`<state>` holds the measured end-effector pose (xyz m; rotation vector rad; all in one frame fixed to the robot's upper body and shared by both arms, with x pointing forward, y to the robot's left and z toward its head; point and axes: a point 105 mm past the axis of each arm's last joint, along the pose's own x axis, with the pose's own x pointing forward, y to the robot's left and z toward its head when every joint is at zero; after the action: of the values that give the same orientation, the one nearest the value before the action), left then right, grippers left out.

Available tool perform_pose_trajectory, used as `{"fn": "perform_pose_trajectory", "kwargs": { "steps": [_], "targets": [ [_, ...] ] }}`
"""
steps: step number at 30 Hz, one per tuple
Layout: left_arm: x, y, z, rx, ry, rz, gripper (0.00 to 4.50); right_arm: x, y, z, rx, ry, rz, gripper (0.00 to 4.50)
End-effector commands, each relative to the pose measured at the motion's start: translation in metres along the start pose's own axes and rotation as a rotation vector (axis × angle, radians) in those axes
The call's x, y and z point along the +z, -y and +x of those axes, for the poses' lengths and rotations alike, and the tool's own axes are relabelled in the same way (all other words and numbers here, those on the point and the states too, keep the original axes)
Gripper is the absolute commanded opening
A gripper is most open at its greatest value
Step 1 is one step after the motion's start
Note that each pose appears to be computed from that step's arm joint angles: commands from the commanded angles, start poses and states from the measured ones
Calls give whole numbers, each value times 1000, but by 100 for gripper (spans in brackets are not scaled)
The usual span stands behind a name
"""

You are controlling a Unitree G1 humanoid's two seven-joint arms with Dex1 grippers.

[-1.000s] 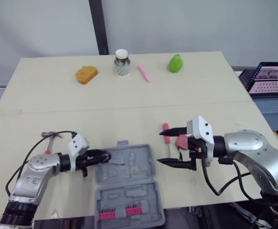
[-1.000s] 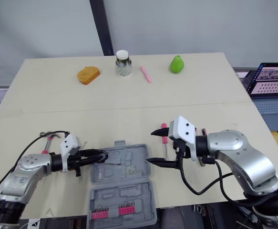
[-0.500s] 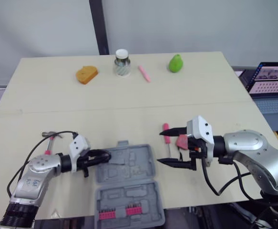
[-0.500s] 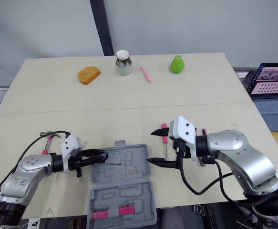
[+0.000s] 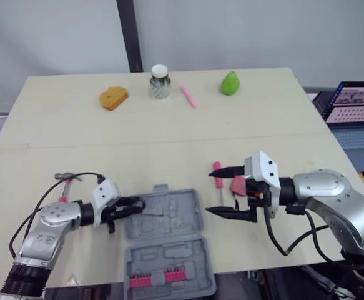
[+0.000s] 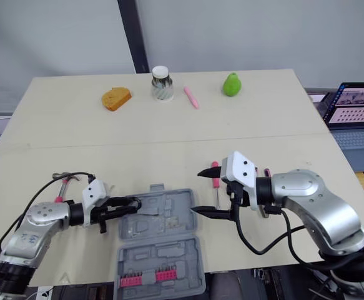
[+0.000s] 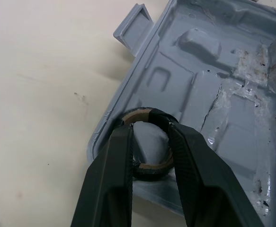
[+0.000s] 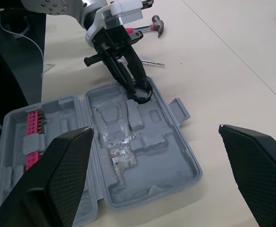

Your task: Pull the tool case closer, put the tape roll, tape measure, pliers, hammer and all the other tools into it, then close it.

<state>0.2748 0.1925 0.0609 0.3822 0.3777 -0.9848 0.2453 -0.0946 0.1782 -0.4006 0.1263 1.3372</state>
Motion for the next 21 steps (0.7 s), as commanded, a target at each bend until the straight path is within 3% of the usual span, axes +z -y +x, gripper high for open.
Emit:
{"fn": "perform_pose_trajectory", "kwargs": {
  "steps": [1, 21],
  "targets": [
    [-20, 3, 0, -16, -102, 21, 127, 8, -3, -1, 16, 15, -36, 450],
    [-29, 2, 5, -69, -209, 91, 127, 9, 1, -1, -1, 19, -41, 450]
  ]
}}
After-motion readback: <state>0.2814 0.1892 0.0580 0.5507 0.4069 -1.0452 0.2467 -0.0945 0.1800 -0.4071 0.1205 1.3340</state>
